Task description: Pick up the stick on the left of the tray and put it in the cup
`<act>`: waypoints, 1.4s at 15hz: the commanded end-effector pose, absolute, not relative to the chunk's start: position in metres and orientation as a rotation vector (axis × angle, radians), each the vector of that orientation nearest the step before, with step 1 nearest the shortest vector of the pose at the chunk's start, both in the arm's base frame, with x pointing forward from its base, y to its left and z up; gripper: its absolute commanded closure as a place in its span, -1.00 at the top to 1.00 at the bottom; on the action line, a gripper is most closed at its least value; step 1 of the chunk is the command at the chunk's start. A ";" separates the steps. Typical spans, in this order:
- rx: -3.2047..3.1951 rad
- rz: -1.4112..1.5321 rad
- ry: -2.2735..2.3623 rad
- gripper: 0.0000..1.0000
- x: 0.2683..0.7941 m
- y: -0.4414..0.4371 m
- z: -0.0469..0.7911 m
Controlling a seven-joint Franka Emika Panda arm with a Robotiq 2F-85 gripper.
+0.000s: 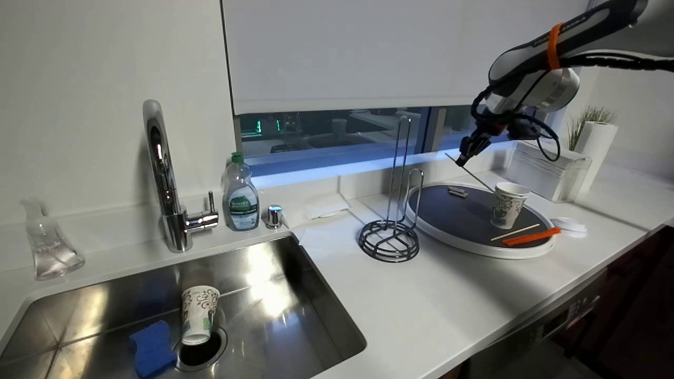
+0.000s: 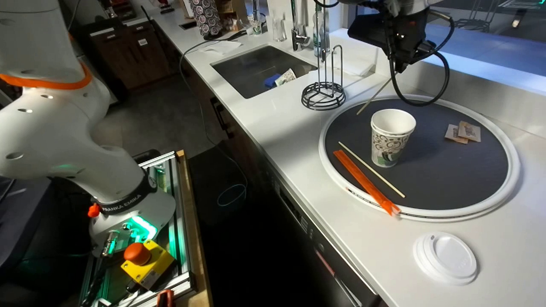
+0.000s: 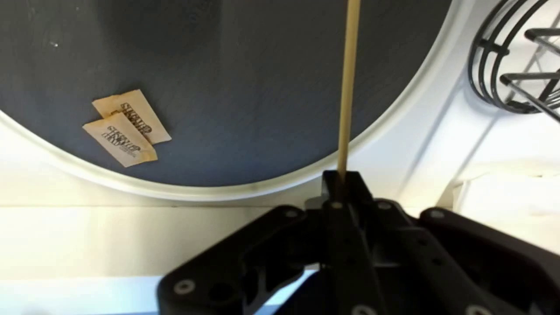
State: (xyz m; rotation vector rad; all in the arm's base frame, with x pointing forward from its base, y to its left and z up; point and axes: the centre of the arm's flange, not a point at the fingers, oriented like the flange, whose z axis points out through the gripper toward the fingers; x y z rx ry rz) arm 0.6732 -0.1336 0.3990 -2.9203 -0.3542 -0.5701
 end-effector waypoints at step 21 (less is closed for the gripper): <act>-2.517 -1.266 -0.139 -0.97 0.567 -0.230 0.417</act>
